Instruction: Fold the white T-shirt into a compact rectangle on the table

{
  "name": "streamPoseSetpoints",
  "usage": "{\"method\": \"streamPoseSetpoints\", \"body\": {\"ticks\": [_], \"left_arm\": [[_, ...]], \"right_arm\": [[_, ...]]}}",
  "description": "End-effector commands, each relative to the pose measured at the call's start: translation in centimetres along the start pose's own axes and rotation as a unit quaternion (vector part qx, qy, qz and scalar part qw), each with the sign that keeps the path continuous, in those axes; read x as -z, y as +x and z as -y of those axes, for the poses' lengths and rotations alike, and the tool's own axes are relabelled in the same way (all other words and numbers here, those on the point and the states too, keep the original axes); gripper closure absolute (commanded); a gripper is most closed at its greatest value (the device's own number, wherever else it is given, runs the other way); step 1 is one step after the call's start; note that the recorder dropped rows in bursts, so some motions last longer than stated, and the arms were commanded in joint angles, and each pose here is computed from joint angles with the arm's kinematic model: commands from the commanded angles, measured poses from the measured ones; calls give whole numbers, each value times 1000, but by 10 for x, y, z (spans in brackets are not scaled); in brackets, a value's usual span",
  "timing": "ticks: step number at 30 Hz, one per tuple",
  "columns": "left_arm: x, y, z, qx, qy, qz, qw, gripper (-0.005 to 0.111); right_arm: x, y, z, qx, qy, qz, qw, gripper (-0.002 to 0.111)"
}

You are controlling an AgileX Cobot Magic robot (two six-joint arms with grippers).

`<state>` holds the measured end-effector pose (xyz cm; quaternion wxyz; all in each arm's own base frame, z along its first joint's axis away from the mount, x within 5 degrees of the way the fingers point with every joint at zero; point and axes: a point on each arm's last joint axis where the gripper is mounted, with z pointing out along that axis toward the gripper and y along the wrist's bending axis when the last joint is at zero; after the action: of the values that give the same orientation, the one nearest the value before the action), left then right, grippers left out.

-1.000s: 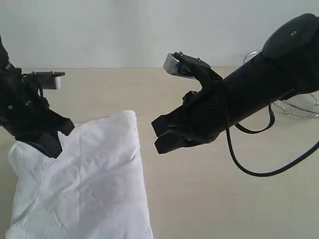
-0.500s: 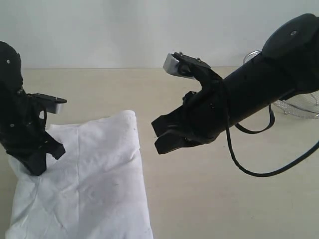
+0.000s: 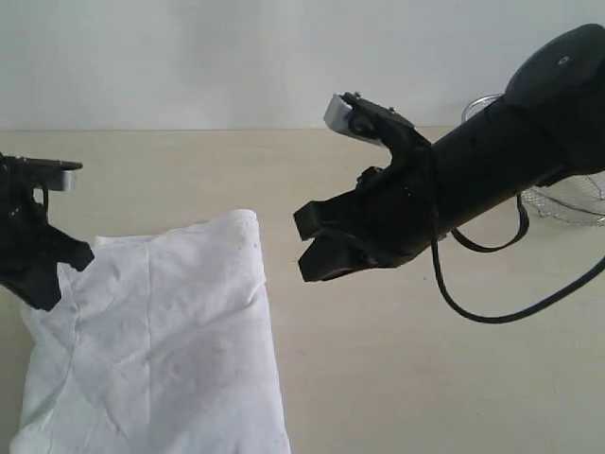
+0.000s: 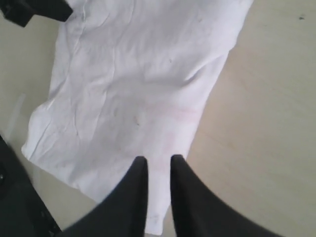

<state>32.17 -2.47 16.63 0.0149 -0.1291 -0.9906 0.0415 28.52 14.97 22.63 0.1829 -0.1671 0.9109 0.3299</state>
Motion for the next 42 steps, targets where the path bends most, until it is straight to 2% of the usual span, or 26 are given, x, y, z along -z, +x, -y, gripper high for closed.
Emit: {"method": "streamPoseSetpoints", "body": {"ticks": [1, 3, 6, 9, 13, 16, 18, 21, 24, 27, 32, 39, 42], "left_arm": [[42, 0, 14, 15, 47, 80, 996, 102], [59, 4, 21, 6, 65, 114, 991, 102], [84, 12, 30, 2, 88, 158, 984, 102], [100, 25, 34, -2, 87, 178, 980, 102], [118, 47, 31, 18, 82, 227, 970, 102], [129, 67, 25, 55, 96, 270, 956, 102], [130, 80, 24, 59, 113, 289, 949, 102], [119, 93, 22, 95, 146, 315, 933, 102], [99, 100, 21, 103, 170, 315, 928, 102], [73, 103, 18, 95, 159, 295, 937, 102], [36, 103, 10, 128, 144, 256, 947, 102], [13, 93, 1, 148, 136, 224, 954, 102], [2, 92, -4, 139, 123, 201, 962, 102]], "right_arm": [[14, -4, 19, -38, 13, 20, 999, 63], [17, -5, 28, -57, 14, 22, 998, 54], [10, -3, 39, -80, 4, 4, 997, 56], [-10, 0, 48, -82, -34, -45, 995, 56], [-31, -10, 54, -79, -103, -77, 989, 55], [-39, -19, 59, -61, -112, -77, 989, 55], [-45, -25, 64, -52, -114, -77, 989, 55], [-58, -30, 71, -55, -131, -84, 986, 55], [-71, -32, 78, -57, -155, -84, 983, 55], [-83, -31, 86, -58, -163, -82, 982, 55], [-101, -24, 95, -76, -190, -76, 976, 55], [-113, -21, 99, -80, -180, -73, 978, 55], [-118, -23, 96, -83, -167, -61, 981, 55]]}}
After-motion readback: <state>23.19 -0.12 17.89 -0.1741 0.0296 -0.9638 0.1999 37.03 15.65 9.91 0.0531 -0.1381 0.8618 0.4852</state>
